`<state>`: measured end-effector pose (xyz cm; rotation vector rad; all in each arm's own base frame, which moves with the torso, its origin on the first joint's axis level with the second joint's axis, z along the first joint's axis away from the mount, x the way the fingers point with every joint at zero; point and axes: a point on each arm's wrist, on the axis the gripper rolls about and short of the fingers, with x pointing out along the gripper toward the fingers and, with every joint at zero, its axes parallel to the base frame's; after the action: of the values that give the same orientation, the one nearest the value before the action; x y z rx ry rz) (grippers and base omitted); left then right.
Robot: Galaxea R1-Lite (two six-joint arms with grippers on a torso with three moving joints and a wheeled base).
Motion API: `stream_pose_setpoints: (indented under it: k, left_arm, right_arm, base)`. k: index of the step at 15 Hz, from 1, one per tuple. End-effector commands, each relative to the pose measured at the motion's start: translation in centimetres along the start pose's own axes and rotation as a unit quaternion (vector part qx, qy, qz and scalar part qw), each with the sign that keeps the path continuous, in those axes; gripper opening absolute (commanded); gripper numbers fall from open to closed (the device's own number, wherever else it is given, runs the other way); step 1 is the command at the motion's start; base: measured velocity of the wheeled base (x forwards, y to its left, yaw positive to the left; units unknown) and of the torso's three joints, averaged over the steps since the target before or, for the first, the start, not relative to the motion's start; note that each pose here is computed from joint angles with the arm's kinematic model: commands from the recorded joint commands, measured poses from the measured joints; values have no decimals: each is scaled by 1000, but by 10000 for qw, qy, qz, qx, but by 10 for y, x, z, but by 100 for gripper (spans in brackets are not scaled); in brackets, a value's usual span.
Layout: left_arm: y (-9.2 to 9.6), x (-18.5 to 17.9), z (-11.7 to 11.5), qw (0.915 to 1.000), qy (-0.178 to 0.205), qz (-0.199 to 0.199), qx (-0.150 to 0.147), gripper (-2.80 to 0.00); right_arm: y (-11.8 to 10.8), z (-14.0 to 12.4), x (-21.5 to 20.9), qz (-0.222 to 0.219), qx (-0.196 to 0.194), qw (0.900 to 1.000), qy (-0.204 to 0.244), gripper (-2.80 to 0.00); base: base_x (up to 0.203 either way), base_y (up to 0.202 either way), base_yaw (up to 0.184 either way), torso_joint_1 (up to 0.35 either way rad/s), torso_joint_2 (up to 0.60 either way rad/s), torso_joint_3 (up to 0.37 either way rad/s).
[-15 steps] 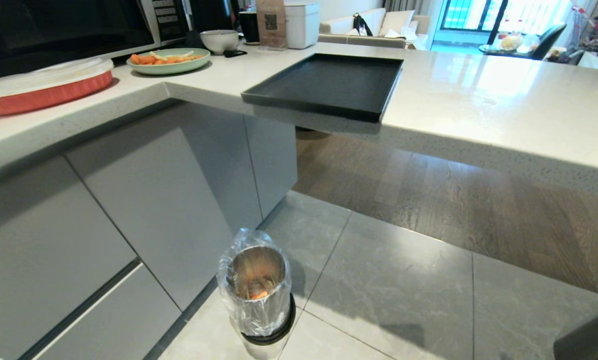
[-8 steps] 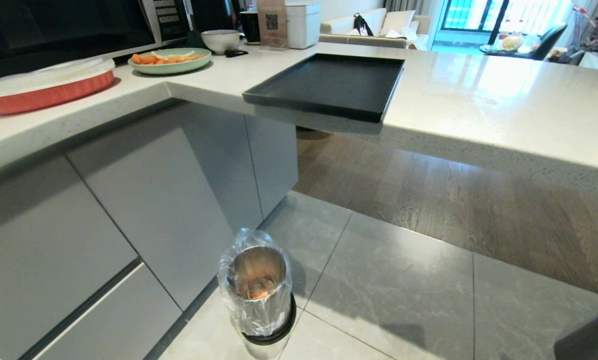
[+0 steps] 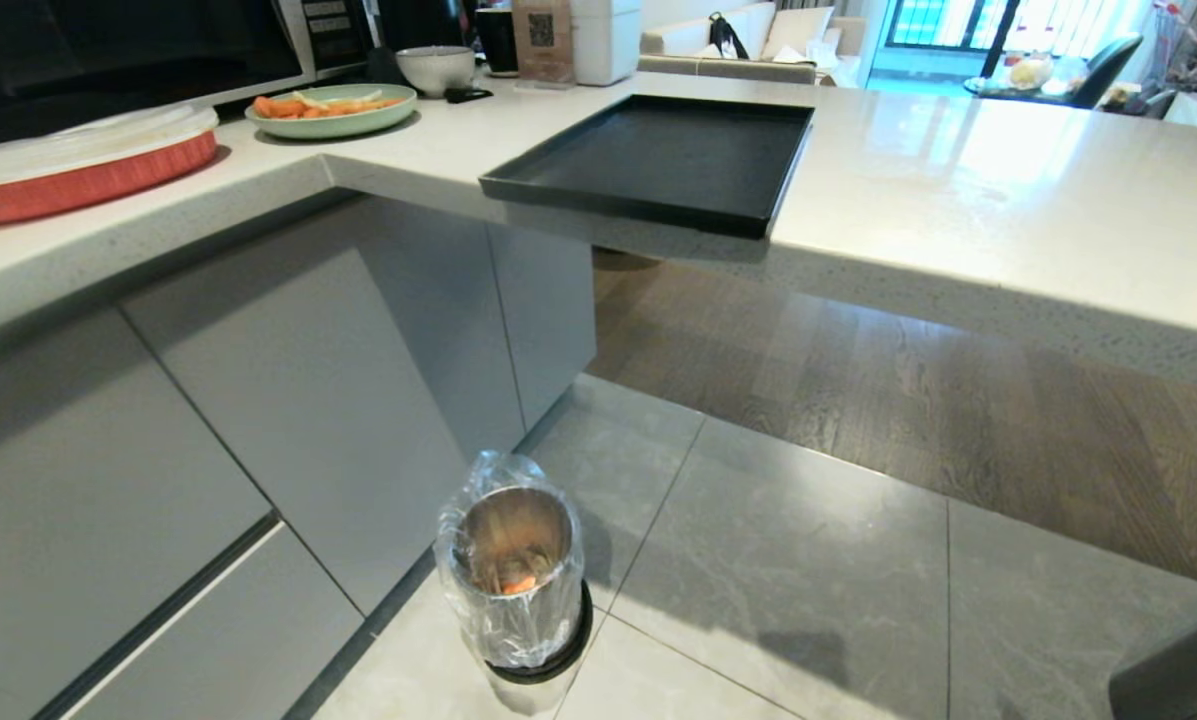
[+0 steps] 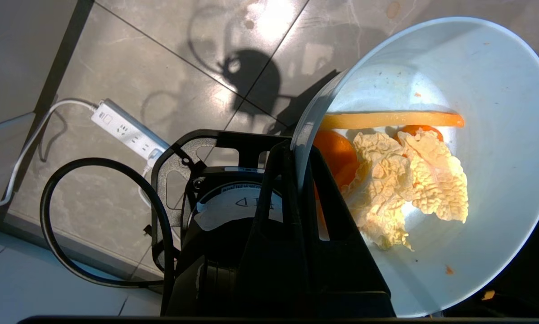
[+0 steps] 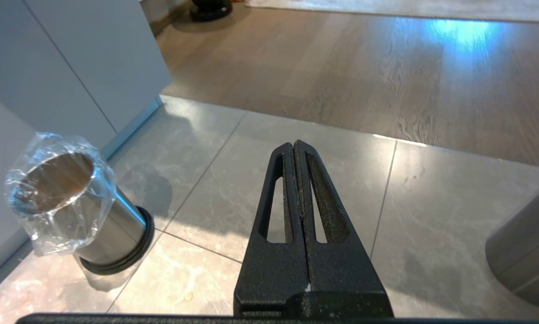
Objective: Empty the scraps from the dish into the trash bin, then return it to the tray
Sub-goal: Move the bowl over the trash can
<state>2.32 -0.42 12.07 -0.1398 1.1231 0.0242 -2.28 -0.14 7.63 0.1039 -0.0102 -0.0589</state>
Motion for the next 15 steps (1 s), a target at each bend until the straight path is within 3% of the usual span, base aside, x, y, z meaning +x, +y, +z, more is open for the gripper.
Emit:
stream_pose_setpoints:
  k: [1,15]
  left_arm:
    - [1,0,-3,10000,-11,-6,2,-280]
    - [3,2,-8,10000,-3,-20,61,-280]
  right_arm:
    - [0,0,0,-2,3,10000,-3,-280]
    - [0,0,0,-2,3,10000,-3,-280]
  base:
    - [0,0,0,2,2,-173]
    - [0,0,0,3,3,-195]
